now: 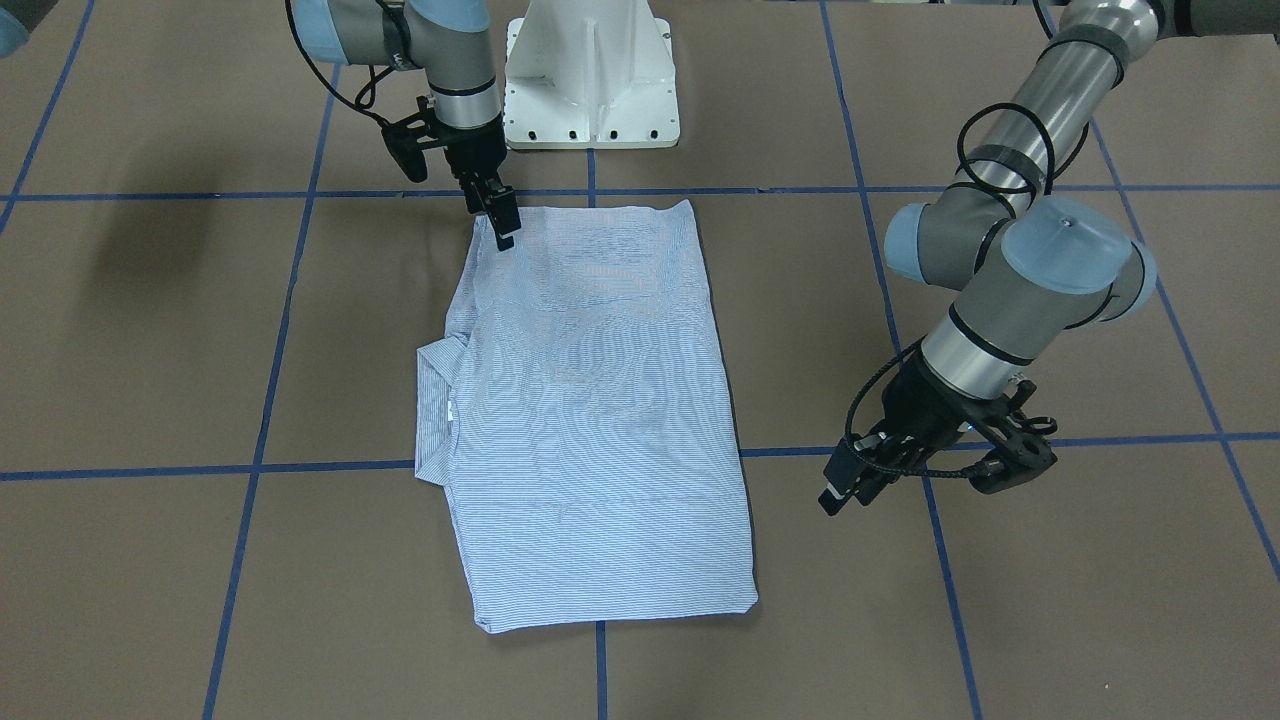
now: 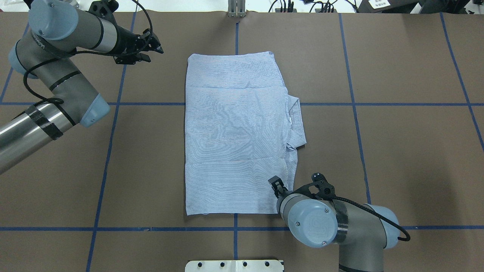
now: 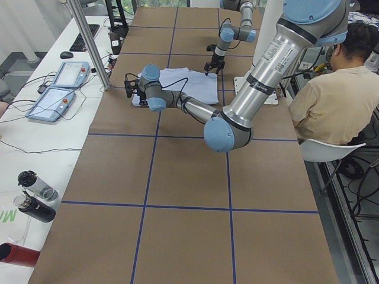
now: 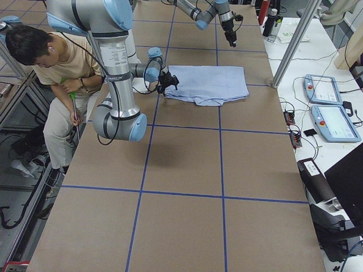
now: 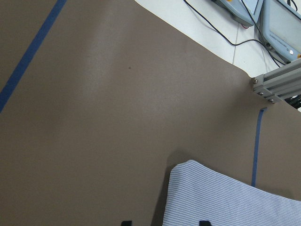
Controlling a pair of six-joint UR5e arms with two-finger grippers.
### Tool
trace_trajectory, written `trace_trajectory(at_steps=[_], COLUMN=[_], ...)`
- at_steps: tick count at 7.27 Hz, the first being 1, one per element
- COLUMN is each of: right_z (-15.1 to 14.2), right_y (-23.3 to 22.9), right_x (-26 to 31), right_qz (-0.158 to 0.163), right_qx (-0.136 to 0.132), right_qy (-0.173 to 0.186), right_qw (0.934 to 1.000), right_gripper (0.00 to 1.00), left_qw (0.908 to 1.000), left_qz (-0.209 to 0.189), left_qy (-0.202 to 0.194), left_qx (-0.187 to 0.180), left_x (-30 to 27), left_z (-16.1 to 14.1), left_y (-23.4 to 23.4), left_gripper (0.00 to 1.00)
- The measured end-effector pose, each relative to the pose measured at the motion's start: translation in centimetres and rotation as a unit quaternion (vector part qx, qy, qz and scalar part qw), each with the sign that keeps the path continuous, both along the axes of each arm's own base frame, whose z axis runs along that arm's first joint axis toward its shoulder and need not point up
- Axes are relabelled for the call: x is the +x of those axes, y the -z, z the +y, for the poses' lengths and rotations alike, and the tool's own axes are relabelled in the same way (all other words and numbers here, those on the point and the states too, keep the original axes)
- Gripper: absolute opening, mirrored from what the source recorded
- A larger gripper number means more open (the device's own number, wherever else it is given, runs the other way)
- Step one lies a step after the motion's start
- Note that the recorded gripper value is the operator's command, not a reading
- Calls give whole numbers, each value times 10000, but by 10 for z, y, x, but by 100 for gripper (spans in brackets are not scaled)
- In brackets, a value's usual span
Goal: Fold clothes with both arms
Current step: 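Move the right gripper to the shirt corner nearest the robot, then move the left gripper to the other near corner and grasp it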
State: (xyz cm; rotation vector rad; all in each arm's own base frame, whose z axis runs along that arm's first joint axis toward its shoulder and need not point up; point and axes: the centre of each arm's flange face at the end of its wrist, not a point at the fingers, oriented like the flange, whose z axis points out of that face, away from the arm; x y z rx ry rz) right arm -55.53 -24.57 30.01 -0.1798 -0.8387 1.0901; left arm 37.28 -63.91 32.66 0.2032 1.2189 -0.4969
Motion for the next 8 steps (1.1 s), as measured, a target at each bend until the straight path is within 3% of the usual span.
trace_trajectory(at_steps=[1,6,8], right_z=[0,1,1], right_y=[1,12,17], right_x=[0,8,14], right_qz=[-6,-99,-163], right_qx=[1,2,8], right_qy=[-2,1,-2], right_qw=[10000,10000,9999], right_gripper=[0,0,0], left_qw=[10000,10000,9998], left_qz=[1,35,184], left_qy=[2,13,6], left_qx=[-3,-8,-75], left_x=[0,-2,-7], left_z=[0,2,24], left_y=[0,2,3], left_gripper=[57,57,58])
